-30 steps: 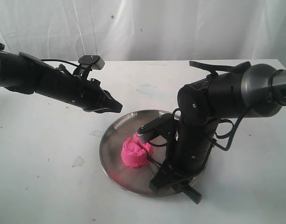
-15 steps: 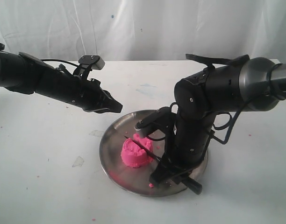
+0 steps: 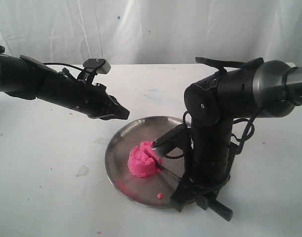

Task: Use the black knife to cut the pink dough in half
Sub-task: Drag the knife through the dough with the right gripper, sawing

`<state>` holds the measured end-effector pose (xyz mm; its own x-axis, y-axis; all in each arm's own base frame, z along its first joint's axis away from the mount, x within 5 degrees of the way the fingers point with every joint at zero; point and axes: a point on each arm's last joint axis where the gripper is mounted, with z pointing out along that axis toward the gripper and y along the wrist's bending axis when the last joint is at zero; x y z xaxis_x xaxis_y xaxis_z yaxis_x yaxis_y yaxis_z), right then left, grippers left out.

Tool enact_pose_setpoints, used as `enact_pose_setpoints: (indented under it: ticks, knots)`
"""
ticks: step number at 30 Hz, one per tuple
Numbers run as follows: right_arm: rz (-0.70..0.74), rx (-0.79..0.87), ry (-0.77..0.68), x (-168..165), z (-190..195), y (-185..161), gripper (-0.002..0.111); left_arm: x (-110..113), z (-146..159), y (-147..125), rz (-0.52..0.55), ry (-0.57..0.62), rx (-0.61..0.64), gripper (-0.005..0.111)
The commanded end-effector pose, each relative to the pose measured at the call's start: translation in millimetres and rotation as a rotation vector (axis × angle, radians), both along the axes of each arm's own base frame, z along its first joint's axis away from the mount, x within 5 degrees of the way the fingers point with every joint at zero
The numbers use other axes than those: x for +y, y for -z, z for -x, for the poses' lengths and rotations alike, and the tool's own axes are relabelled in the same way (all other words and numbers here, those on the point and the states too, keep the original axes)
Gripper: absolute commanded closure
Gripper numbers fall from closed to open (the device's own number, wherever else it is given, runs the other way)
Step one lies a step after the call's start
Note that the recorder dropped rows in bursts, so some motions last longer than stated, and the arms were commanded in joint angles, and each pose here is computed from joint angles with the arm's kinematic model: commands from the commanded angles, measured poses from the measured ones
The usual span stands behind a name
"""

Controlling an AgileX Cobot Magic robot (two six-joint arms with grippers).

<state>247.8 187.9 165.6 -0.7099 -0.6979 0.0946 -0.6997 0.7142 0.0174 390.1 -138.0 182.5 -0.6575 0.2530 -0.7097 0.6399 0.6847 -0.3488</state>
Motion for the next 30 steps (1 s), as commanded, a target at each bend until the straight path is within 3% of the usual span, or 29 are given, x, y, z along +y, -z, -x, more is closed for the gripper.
enact_pose_setpoints:
  ticks: [1, 23, 30]
  knots:
    - [0.021, 0.02, -0.006, -1.8, 1.6, -3.7, 0.108, -0.6, 2.8, -4.3, 0.018, 0.011, 0.004, 0.107]
    - [0.092, 0.115, -0.035, -8.5, 9.8, -5.7, 0.108, -0.7, 2.7, -4.4, 0.02, 0.01, 0.004, 0.107]
    - [0.07, 0.079, -0.037, -6.5, 6.6, -4.8, 0.108, -0.7, 2.7, -4.5, 0.022, 0.009, 0.005, 0.107]
